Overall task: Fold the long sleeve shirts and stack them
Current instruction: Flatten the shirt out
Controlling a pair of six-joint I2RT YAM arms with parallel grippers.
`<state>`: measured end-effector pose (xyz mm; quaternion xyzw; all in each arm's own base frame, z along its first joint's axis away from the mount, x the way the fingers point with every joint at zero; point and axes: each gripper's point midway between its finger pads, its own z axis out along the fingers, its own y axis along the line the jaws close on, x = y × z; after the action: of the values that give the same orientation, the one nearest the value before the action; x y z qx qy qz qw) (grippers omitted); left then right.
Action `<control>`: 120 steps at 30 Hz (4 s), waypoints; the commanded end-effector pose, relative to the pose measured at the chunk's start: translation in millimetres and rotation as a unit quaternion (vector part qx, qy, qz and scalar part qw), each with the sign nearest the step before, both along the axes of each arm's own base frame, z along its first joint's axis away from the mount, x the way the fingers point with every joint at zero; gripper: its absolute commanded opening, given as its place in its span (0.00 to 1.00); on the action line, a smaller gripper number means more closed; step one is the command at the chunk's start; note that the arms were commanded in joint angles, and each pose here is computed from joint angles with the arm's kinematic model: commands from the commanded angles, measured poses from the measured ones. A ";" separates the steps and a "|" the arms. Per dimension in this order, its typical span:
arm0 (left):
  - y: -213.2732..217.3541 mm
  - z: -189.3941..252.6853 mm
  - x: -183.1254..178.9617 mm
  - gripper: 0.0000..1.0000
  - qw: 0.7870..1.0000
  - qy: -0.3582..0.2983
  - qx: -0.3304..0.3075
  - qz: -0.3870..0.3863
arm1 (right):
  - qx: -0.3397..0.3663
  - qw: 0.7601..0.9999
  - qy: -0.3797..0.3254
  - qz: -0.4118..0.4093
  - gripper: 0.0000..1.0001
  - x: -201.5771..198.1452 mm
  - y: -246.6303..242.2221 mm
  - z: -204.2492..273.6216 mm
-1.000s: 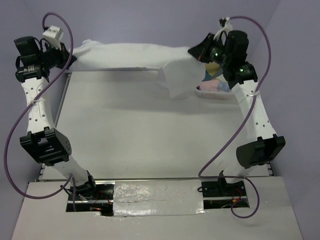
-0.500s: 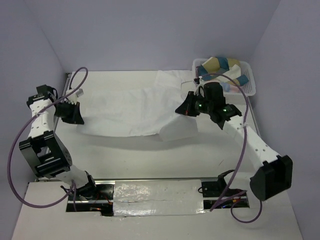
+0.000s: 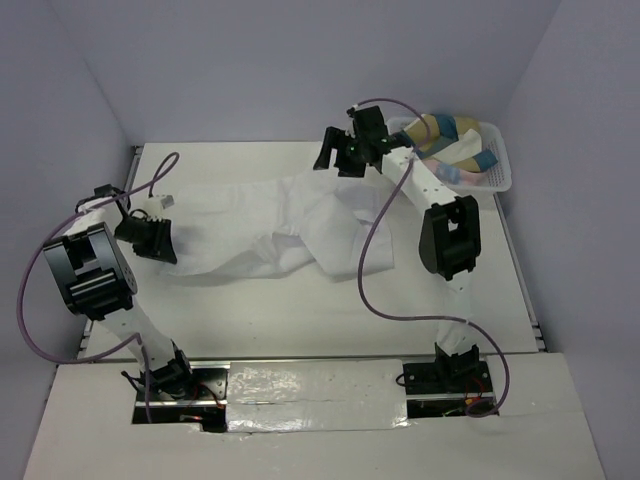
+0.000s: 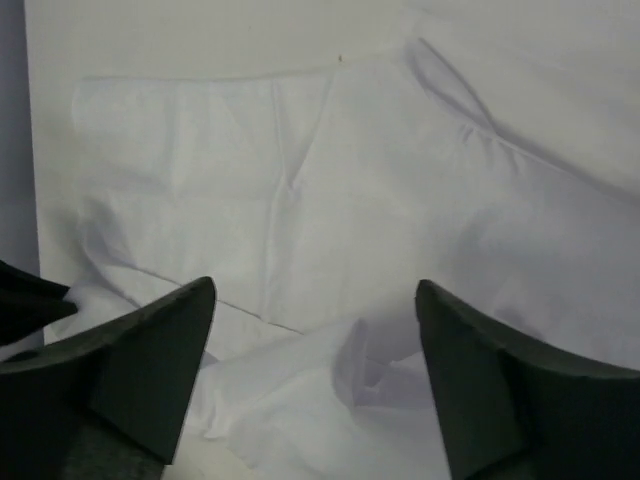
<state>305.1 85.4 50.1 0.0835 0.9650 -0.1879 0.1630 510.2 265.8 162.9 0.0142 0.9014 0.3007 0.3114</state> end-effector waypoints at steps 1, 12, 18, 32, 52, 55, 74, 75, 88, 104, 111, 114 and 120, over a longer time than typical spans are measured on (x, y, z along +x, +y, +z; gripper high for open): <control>1.0 15.5 9.6 0.44 1.000 -0.027 -0.003 -0.012 | -0.065 0.996 -0.054 0.008 0.96 -10.7 -27.3 61.3; -4.3 86.1 -3.9 0.65 0.951 -0.178 0.095 -0.234 | -0.136 0.990 -0.009 0.034 0.20 -156.8 -113.0 -16.8; 7.3 48.2 -47.0 0.68 0.880 -0.113 0.206 -0.413 | -0.091 0.992 0.071 -0.045 0.67 -172.4 -131.6 -67.3; -21.4 0.3 -104.1 0.72 0.773 -0.105 0.184 -0.599 | -0.119 0.979 0.074 -0.148 0.75 -124.0 -164.4 -98.9; -33.0 -67.3 -109.0 0.31 0.759 -0.102 0.280 -0.579 | -0.107 0.982 0.112 -0.109 0.29 -123.8 -147.6 -137.2; -41.5 -53.4 -92.7 0.00 0.789 -0.128 0.271 -0.536 | -0.108 0.981 0.115 -0.111 0.00 -134.0 -151.9 -135.3; -51.7 19.2 -65.2 0.01 0.853 -0.142 0.216 -0.454 | -0.048 0.929 0.289 0.224 0.28 -439.9 -77.7 -43.3; -52.0 18.5 -74.3 0.06 0.834 -0.135 0.210 -0.492 | -0.044 0.928 0.289 0.230 0.65 -444.0 -78.3 -44.1; -21.4 184.9 38.1 0.77 0.892 -0.315 0.202 -0.254 | -0.060 0.997 0.014 0.056 0.87 -176.4 -54.0 47.5; 0.3 18.8 155.5 0.72 0.972 -0.152 0.178 -0.018 | -0.016 0.983 0.180 -0.026 0.45 -55.3 15.5 -93.9; 13.9 -42.9 201.3 0.71 0.976 -0.107 0.190 0.020 | -0.032 0.972 0.215 -0.088 0.53 3.2 17.9 -138.1; 23.3 -33.2 246.5 0.72 0.970 -0.139 0.191 0.052 | 0.015 0.971 0.199 -0.131 0.43 40.6 12.1 -138.0; 6.5 -10.3 303.3 0.75 0.968 -0.204 0.132 0.060 | 0.123 0.978 0.033 -0.164 0.35 129.7 4.8 -74.5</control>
<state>593.9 105.7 35.7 0.0993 0.9371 0.0074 0.3346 578.3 279.9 36.2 0.1969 0.9092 0.3032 0.2065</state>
